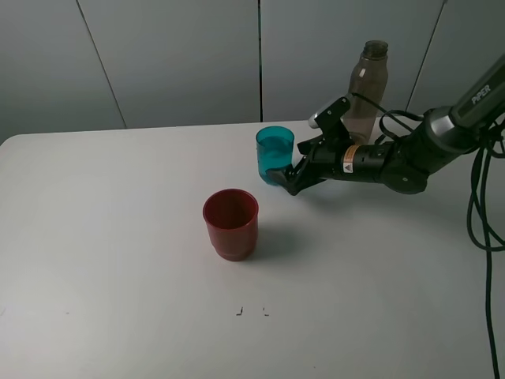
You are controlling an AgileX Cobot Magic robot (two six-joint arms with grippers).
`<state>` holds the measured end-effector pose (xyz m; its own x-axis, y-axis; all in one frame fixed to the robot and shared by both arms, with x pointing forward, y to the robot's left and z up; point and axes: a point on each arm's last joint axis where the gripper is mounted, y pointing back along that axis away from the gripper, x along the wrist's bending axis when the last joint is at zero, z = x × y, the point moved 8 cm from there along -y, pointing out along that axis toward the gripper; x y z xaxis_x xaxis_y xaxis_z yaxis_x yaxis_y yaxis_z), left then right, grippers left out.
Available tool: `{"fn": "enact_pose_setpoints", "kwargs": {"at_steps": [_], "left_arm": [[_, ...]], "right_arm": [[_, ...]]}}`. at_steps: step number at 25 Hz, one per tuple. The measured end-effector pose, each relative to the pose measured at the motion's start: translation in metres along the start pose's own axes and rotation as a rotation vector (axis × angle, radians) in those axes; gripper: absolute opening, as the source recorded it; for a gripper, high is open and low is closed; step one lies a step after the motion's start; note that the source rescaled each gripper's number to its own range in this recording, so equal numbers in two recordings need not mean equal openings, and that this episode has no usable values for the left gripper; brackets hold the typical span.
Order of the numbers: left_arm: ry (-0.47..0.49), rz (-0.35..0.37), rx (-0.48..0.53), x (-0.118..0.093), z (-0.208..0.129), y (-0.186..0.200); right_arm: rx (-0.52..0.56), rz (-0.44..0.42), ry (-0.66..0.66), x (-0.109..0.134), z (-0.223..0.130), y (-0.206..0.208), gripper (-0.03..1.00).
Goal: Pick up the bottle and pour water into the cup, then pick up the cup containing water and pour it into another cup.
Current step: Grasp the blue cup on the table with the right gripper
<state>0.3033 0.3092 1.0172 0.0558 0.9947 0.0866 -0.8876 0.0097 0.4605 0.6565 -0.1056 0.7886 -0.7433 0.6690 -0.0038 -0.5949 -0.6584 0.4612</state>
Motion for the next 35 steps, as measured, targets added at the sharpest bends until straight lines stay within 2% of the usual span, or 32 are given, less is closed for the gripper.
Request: {"fn": "enact_pose_setpoints", "kwargs": {"at_steps": [10,35], "left_arm": [[0.0,0.0,0.0,0.0,0.0,0.0],[0.007,0.0,0.0,0.0,0.0,0.0]], "right_arm": [[-0.009,0.026,-0.007,0.008,-0.001,-0.022,0.99],[-0.094,0.024,-0.034,0.007,0.01,-0.03,0.99]]}}
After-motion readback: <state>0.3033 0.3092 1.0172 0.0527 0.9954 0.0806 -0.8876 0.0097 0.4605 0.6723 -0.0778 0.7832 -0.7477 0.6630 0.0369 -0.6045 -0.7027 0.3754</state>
